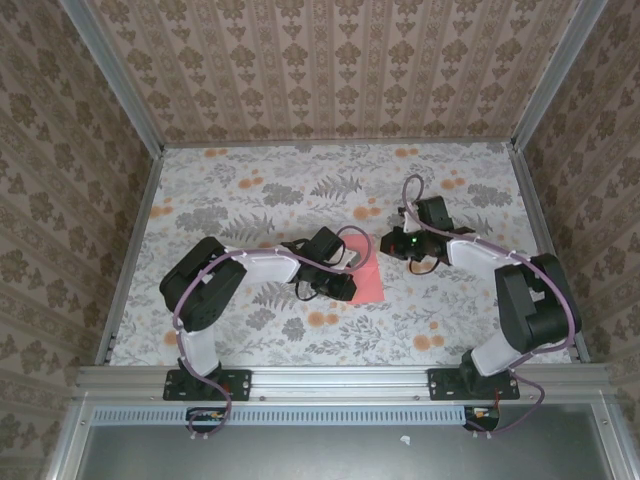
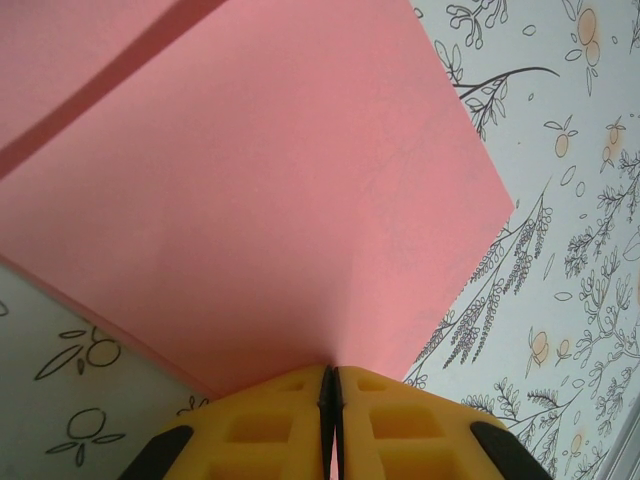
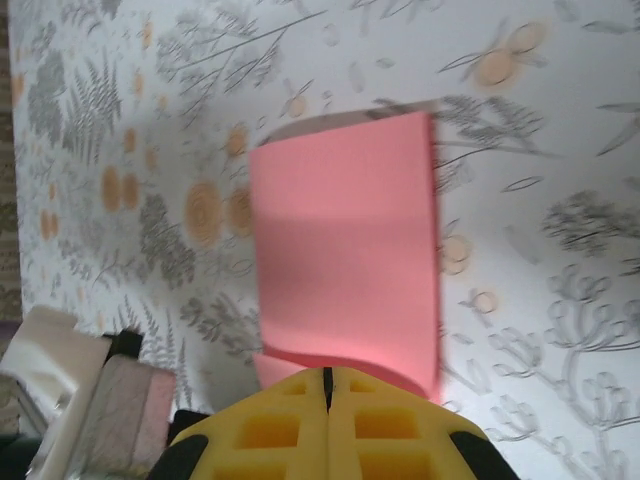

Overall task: Fold a paper plane with a square sheet of paper (fold left side to right side)
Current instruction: Fold the triangle a second time at the center of the table.

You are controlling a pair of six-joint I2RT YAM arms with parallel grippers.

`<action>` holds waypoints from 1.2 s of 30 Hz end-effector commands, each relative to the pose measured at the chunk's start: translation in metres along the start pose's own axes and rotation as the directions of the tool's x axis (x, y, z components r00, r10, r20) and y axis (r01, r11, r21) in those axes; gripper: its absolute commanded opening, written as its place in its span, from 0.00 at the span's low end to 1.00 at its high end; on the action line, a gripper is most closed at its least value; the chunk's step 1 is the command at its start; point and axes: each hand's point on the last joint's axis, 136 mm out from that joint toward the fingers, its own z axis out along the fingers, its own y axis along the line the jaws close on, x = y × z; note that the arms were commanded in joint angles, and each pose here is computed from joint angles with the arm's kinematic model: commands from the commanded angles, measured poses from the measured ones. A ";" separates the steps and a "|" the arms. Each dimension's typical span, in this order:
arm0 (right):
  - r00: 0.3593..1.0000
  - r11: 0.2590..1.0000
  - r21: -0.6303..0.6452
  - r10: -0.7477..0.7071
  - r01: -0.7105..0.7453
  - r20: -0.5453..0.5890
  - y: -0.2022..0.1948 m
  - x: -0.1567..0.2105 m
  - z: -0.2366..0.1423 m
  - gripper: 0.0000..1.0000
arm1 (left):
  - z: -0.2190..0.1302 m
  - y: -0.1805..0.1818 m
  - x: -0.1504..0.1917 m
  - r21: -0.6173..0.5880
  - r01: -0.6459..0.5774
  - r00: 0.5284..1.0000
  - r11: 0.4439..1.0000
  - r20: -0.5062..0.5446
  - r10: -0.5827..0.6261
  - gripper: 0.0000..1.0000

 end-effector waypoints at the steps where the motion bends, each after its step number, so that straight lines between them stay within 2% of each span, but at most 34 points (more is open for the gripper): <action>1: 0.993 0.999 -0.031 0.036 -0.040 -0.113 0.002 0.041 0.018 0.00 | 0.007 0.024 0.027 -0.104 0.025 0.995 0.994 -0.093 -0.034 0.13; 8: 0.983 0.994 -0.082 0.064 -0.079 -0.175 0.013 0.054 0.048 0.00 | 0.007 0.025 0.028 -0.105 0.026 0.995 0.994 -0.093 -0.036 0.13; 14: 0.969 0.995 0.033 0.098 -0.093 -0.229 -0.011 0.069 0.055 0.00 | 0.001 0.015 0.018 -0.083 0.014 0.998 0.996 -0.067 -0.019 0.13; 19: 0.958 0.988 0.121 0.127 -0.099 -0.257 -0.029 0.080 0.054 0.00 | -0.012 -0.006 0.003 -0.017 -0.015 1.000 1.000 -0.017 0.014 0.13; 33: 0.949 0.985 0.147 0.129 -0.089 -0.288 -0.033 0.084 0.055 0.00 | -0.011 -0.025 0.006 0.132 -0.008 1.000 0.991 0.019 0.005 0.13; 36: 0.949 0.985 0.150 0.129 -0.088 -0.289 -0.034 0.084 0.054 0.00 | -0.011 -0.022 0.006 0.130 -0.001 1.000 0.991 0.018 -0.002 0.13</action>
